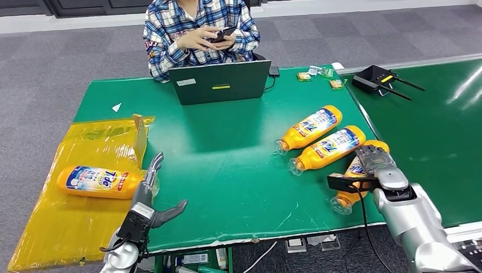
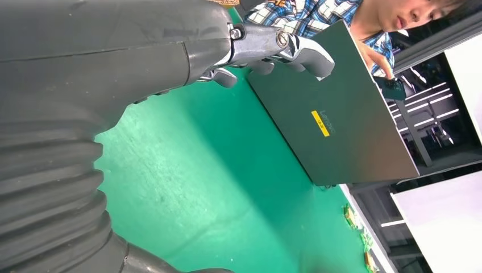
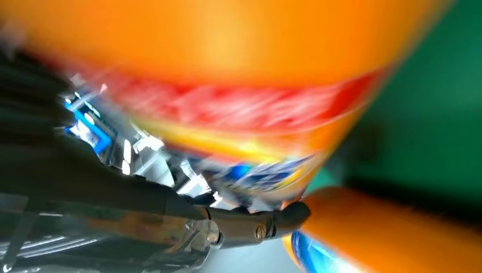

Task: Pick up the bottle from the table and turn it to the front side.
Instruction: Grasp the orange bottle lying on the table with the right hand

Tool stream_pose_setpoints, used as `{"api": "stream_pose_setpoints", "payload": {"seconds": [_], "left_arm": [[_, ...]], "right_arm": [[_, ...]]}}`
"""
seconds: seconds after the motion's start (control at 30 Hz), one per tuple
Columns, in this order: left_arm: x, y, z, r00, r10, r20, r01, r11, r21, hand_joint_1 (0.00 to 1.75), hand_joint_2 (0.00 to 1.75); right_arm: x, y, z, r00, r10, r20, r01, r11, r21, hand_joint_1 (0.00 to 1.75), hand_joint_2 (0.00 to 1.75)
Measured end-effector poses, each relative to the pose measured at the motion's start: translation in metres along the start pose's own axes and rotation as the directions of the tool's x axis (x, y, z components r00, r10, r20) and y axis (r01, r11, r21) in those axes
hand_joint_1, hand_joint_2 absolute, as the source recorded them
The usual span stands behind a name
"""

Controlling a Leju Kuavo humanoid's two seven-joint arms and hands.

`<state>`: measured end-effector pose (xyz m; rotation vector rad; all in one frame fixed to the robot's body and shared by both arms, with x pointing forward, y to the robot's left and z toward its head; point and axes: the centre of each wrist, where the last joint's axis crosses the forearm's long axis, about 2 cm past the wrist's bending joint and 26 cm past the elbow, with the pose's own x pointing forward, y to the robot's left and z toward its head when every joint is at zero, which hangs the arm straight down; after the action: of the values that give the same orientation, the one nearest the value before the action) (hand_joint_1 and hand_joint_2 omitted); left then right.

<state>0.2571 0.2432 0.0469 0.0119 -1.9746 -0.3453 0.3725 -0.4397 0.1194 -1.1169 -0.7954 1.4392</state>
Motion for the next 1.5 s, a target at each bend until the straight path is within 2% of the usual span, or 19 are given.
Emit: {"api": "stream_pose_setpoints", "payload": {"seconds": [0.1,0.13,0.33,0.6,0.97,1.5], "left_arm": [[0.0,0.001,0.002,1.0,-0.001,-0.004,0.001,1.0,0.011,0.0,1.75],[0.0,0.001,0.004,1.0,-0.002,-0.005,0.002,1.0,0.014,0.0,1.75],[0.001,0.001,0.012,1.0,-0.008,-0.011,0.008,1.0,0.02,0.0,1.75],[0.001,0.003,0.014,1.0,-0.014,-0.011,0.014,1.0,0.017,0.0,1.75],[0.001,0.004,0.014,1.0,-0.016,-0.01,0.016,1.0,0.017,0.0,1.75],[0.0,0.004,0.013,1.0,-0.016,-0.01,0.016,1.0,0.016,0.0,1.75]], "right_arm": [[0.013,0.013,0.001,0.999,0.052,0.015,-0.05,0.994,-0.094,1.39,1.75],[0.017,0.017,0.001,0.997,0.069,0.019,-0.066,0.989,-0.129,1.75,1.75],[0.033,0.028,0.004,0.989,0.143,0.045,-0.118,0.929,-0.35,1.75,1.75],[0.038,0.03,0.007,0.983,0.171,0.069,-0.124,0.891,-0.436,1.75,1.75],[0.046,0.028,0.016,0.98,0.177,0.086,-0.115,0.869,-0.482,1.75,1.75],[0.05,0.017,0.022,0.986,0.155,0.069,-0.114,0.908,-0.403,1.75,1.75]]}}
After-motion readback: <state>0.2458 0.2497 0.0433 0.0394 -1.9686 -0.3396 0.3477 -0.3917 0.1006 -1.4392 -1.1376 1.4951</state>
